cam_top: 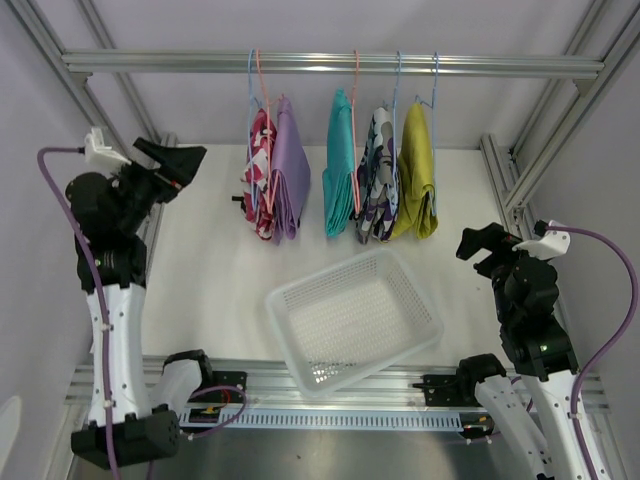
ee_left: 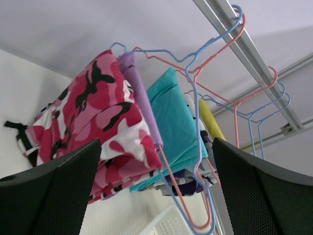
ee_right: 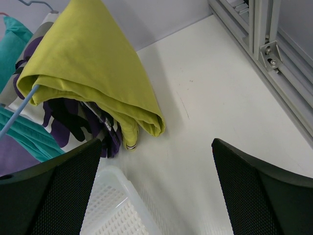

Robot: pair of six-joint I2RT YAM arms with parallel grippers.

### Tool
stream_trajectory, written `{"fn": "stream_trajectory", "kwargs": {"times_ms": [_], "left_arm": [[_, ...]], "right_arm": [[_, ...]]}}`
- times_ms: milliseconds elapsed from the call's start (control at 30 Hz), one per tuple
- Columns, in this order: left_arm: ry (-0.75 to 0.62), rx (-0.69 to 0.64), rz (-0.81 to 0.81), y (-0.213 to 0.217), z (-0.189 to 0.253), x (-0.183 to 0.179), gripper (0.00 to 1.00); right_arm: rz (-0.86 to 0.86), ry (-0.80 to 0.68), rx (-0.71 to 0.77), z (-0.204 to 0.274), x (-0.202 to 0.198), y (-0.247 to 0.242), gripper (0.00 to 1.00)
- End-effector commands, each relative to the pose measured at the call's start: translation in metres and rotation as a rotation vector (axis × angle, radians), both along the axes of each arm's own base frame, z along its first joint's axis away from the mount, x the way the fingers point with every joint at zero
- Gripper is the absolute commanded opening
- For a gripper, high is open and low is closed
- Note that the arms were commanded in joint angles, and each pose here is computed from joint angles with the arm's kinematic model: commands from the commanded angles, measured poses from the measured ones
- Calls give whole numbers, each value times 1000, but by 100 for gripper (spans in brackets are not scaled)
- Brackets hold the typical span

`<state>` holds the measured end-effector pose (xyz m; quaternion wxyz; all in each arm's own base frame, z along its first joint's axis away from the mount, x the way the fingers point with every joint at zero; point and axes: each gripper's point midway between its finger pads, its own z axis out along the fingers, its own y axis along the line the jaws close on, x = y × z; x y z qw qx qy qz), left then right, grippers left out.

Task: Remove the trousers from the hanger
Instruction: Pick up the hanger from the clothesline.

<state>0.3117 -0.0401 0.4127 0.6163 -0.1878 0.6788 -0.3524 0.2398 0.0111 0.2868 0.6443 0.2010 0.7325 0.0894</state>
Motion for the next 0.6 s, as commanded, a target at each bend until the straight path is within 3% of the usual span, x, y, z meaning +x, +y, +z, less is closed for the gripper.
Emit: {"fn": "stream_trajectory", "kwargs": {"times_ms": [0, 233, 567], "left_arm": [[-31, -3, -96, -18, 25, 14, 99], [-51, -23, -286, -52, 29, 34, 96], [-105, -51, -494, -87, 46, 44, 79]], "right_arm": [[14, -31, 18, 13, -3, 2, 99], [13, -17, 11, 11, 0, 2, 99], [1, -3, 17, 7, 5, -1, 99]]}}
